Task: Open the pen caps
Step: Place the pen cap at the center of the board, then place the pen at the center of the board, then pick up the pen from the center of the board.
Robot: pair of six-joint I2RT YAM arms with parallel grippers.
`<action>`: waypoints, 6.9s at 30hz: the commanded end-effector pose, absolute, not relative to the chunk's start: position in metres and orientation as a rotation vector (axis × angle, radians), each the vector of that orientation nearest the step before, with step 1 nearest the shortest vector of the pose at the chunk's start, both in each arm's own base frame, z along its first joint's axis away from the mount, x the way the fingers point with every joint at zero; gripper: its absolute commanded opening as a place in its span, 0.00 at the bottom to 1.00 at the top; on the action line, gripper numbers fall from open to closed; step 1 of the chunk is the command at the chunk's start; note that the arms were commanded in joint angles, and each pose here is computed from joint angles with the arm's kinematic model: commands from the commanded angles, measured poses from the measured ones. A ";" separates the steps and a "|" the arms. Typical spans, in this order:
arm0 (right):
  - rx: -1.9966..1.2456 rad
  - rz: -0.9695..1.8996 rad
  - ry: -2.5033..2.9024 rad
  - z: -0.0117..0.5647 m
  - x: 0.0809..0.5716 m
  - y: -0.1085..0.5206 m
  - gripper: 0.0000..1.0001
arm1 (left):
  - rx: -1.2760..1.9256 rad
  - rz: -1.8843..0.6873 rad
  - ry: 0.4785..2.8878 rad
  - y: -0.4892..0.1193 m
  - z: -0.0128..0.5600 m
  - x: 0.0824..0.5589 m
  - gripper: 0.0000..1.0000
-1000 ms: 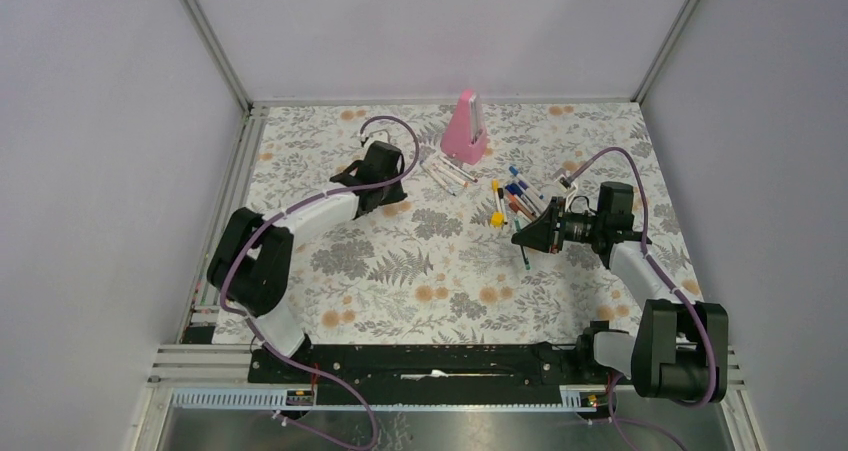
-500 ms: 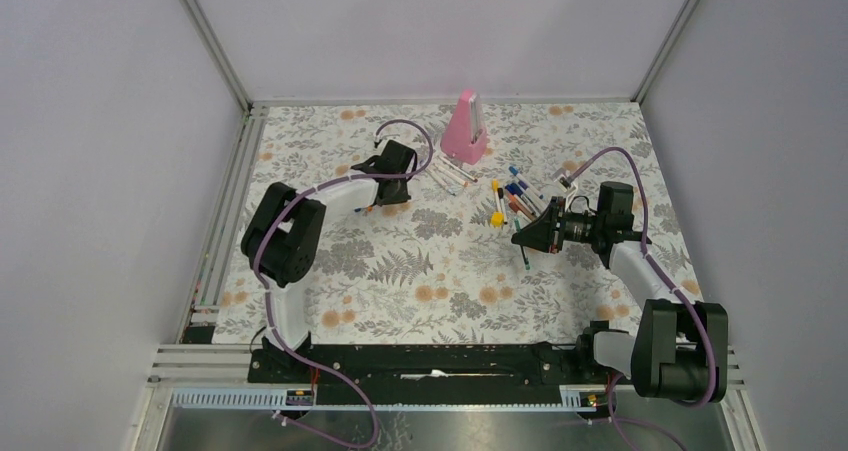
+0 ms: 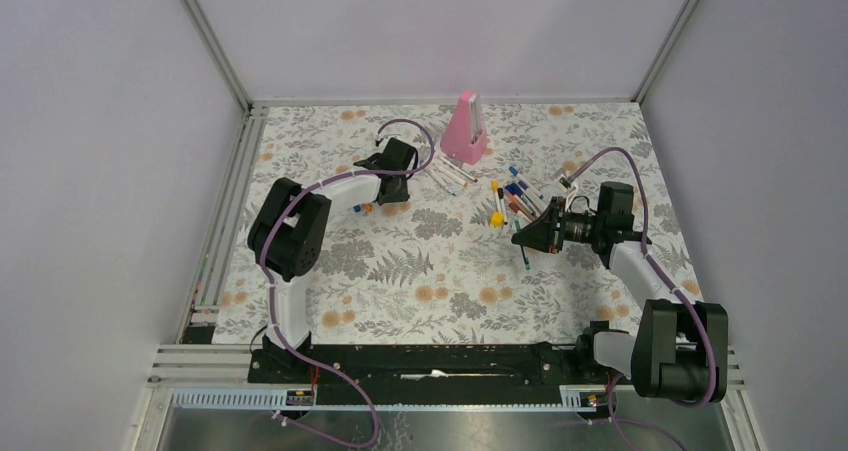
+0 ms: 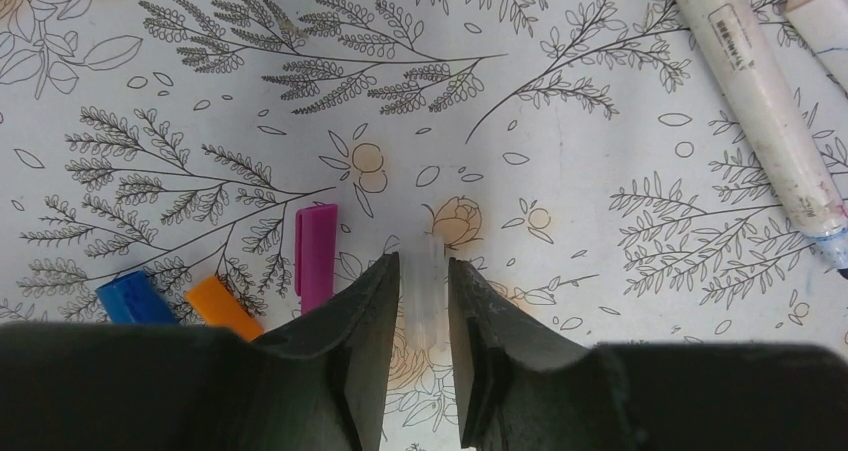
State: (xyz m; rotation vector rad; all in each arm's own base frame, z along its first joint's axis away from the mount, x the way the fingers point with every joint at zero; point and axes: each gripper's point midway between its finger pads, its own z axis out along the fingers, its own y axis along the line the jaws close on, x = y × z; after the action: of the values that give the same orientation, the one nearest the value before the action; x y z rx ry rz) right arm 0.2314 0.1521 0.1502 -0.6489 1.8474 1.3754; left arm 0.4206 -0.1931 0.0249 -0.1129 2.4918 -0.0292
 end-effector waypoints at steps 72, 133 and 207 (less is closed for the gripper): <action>-1.208 0.063 2.108 0.058 0.531 0.237 0.15 | 0.243 -0.192 1.869 -0.126 0.228 0.327 0.99; -0.533 0.810 1.996 0.123 0.320 0.101 0.94 | 0.227 -0.214 1.827 -0.125 0.237 0.321 0.99; -0.868 0.388 2.521 0.010 0.319 0.083 0.00 | 0.242 -0.249 1.811 -0.129 0.244 0.318 0.99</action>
State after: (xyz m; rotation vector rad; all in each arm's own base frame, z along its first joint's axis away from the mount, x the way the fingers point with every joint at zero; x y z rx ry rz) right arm 0.3372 0.0899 0.0105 -0.9100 2.4551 0.3615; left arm 0.3137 -0.1263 0.2206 0.2544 1.8934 -0.2206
